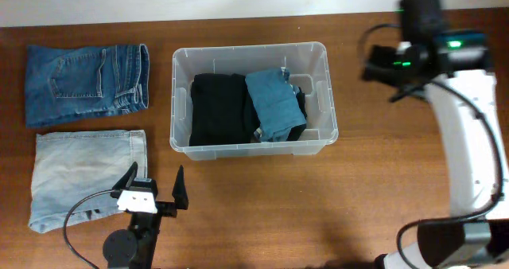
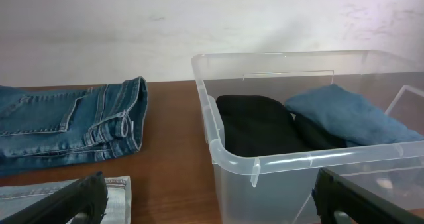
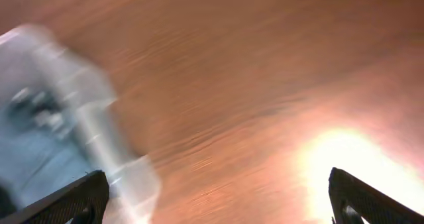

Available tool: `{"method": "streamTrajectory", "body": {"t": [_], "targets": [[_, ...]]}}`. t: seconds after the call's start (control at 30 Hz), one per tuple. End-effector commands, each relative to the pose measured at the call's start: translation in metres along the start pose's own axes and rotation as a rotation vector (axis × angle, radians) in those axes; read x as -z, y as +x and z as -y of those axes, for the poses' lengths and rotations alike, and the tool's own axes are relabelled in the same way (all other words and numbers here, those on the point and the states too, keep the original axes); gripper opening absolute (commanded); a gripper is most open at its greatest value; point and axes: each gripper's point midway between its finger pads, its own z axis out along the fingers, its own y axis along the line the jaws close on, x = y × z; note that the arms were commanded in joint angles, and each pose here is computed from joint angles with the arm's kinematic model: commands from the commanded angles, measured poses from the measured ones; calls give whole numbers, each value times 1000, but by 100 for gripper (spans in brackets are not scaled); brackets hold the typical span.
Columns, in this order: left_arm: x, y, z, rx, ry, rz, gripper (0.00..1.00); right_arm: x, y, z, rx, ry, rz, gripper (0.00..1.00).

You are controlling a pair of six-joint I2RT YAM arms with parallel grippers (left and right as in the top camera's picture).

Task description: Pack container

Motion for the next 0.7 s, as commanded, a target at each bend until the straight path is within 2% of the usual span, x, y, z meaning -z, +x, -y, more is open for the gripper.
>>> {"method": "streamTrajectory", "body": {"t": [0.0,0.13,0.3,0.5,0.67], "targets": [[0,1,-2,-15,-10,1,99,-12,-3,51,-135,61,-37,99],[0,1,-2,-15,-10,1,100,-26,1,89,-260,57,-97,99],[0,1,-2,-15,-10,1,100,-36,-2,126,-357,97,-96,99],[0,1,-2,-15,-10,1,99,-49,-4,141,-452,134,-105,98],[0,1,-2,-15,-10,1,99,-67,-4,150,-444,202,-127,98]]}}
